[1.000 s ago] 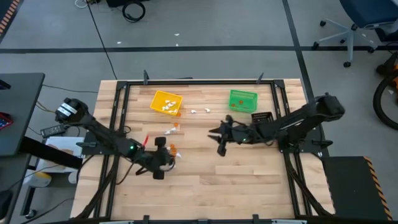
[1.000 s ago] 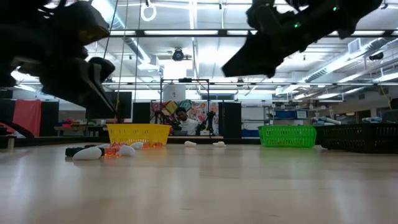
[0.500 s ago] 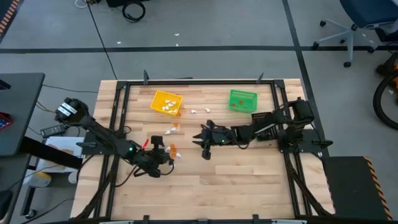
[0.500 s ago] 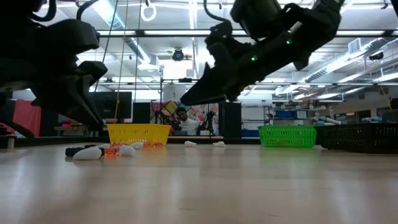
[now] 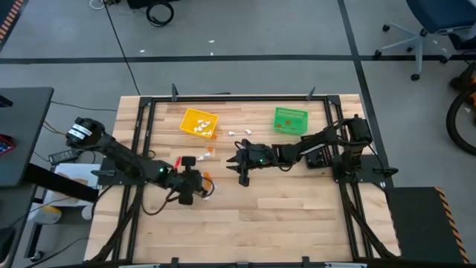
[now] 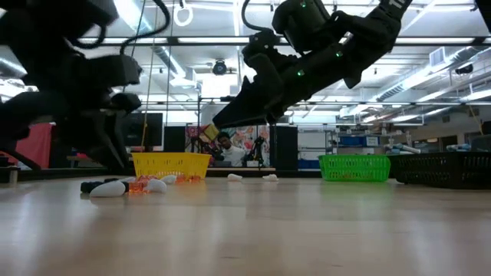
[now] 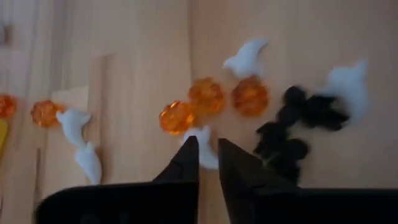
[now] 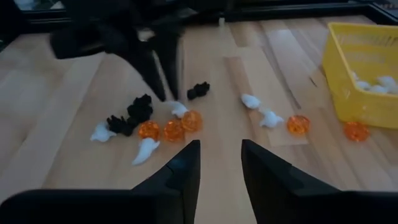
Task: Sort Halloween decoration
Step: Put the orange pumpkin toy into the green bin
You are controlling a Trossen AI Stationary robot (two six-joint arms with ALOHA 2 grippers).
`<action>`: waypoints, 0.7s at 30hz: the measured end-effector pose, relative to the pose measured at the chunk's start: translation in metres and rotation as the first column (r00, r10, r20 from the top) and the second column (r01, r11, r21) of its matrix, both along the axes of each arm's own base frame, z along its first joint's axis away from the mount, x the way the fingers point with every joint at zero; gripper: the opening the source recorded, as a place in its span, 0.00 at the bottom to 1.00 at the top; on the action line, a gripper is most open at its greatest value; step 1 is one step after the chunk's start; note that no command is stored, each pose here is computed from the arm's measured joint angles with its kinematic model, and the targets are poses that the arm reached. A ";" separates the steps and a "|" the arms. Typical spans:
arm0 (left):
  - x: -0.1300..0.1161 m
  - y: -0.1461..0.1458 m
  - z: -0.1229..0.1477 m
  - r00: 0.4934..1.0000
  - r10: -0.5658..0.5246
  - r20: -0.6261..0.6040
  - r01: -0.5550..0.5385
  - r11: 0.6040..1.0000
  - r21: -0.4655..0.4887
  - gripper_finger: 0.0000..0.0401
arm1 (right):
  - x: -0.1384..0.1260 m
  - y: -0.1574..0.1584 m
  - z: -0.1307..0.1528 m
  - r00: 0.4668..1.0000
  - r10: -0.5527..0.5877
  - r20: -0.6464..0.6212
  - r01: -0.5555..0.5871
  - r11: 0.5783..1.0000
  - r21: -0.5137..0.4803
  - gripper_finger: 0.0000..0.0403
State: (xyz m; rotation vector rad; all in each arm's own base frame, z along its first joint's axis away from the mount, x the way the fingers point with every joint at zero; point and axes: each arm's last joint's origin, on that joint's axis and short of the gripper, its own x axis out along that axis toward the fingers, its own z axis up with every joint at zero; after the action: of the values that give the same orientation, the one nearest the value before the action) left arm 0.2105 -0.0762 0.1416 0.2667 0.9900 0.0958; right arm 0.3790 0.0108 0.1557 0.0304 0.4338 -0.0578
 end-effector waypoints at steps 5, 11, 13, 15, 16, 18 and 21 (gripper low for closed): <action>-0.001 0.014 -0.003 0.997 0.016 -0.081 -0.015 1.000 0.002 0.22 | 0.002 0.000 0.000 1.000 0.020 0.020 -0.020 1.000 -0.022 0.36; -0.002 0.022 -0.005 0.990 0.024 -0.140 -0.031 0.998 -0.049 0.29 | 0.019 0.002 -0.006 0.998 0.053 0.034 -0.053 0.999 0.007 0.43; -0.002 0.023 -0.005 0.990 0.028 -0.140 -0.037 0.997 -0.065 0.29 | 0.030 0.004 -0.007 0.996 0.074 0.042 -0.075 0.997 0.016 0.44; -0.001 0.022 -0.005 0.990 0.038 -0.136 -0.048 0.996 -0.076 0.29 | 0.041 0.006 -0.008 0.994 0.102 0.050 -0.103 0.994 0.026 0.45; -0.001 0.022 -0.005 0.990 0.043 -0.134 -0.054 0.995 -0.083 0.29 | 0.047 0.007 -0.010 0.992 0.117 0.044 -0.119 0.992 0.030 0.45; -0.001 0.020 -0.004 0.991 0.060 -0.121 -0.073 0.992 -0.105 0.29 | 0.055 0.009 -0.013 0.990 0.141 0.024 -0.142 0.990 0.027 0.46; 0.001 0.016 -0.004 0.994 0.069 -0.088 -0.081 0.986 -0.145 0.29 | 0.067 0.011 -0.023 0.987 0.161 -0.005 -0.161 0.987 0.003 0.46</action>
State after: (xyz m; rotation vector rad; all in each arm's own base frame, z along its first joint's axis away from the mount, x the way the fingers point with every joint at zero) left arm 0.2119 -0.0605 0.1380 0.0977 1.0845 0.0797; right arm 0.4457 0.0221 0.1329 -0.0021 0.4402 0.1023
